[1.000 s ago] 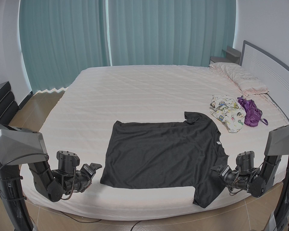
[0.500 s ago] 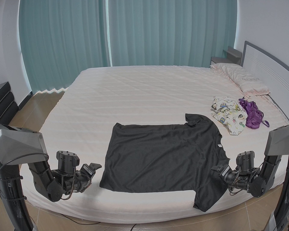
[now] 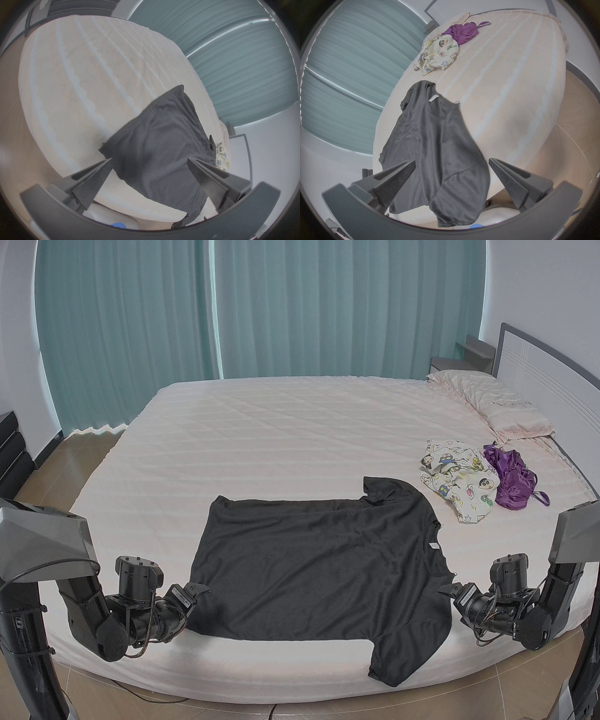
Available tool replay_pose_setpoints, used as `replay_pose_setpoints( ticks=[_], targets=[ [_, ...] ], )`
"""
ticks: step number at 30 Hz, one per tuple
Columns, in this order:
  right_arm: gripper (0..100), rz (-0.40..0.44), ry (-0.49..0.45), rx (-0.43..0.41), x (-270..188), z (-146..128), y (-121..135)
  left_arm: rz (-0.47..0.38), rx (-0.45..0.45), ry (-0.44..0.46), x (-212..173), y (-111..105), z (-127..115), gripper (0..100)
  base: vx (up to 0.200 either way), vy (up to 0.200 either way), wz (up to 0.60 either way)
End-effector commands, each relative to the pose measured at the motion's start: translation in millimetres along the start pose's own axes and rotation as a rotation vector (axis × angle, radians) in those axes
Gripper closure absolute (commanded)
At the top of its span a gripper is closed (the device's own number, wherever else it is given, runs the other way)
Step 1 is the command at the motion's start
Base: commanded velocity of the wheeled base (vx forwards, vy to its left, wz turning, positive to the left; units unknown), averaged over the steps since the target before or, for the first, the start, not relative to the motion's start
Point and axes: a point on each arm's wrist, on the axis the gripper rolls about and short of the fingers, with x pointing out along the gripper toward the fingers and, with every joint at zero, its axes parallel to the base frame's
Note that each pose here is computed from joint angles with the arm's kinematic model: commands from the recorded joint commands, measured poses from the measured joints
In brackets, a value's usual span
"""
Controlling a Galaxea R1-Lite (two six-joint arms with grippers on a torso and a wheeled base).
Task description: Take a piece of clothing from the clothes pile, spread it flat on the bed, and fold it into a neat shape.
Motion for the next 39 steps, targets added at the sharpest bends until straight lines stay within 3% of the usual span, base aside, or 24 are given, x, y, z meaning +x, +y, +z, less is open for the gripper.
replay_pose_setpoints(
  ticks=[1, 4, 9, 17, 23, 24, 30, 39],
  targets=[
    [0, -0.005, 0.003, -0.003, 1, -1, -1, 0.052, 0.077, -0.006, -5, 13, 2, 0, 0.000, 0.000, 0.00],
    [0, -0.012, 0.004, -0.003, 1, -2, -2, 0.085, 0.147, 0.010, -7, 21, 0, 0, 0.000, 0.000, 0.00],
    [0, -0.017, 0.011, -0.009, 0, -4, -3, 0.132, 0.190, 0.032, -6, 30, -5, 0, 0.000, 0.000, 0.00],
    [0, -0.024, 0.028, -0.038, -2, -9, -4, 0.243, 0.245, -0.030, 12, 43, -9, 0, 0.000, 0.000, 0.00],
    [0, -0.033, 0.036, -0.064, -4, -11, -6, 0.246, 0.265, -0.061, 25, 41, -6, 0, 0.000, 0.000, 0.00],
    [0, -0.035, 0.038, -0.069, -4, -11, -7, 0.250, 0.274, -0.064, 26, 41, -6, 100, 0.000, 0.000, 0.00],
    [0, -0.046, 0.046, -0.086, -6, -13, -10, 0.284, 0.290, -0.084, 26, 44, -7, 100, 0.000, 0.000, 0.00],
    [0, -0.050, 0.129, -0.287, 4, -24, -16, 0.332, 0.266, -0.101, 13, 53, 4, 100, 0.000, 0.000, 0.00]
  ],
)
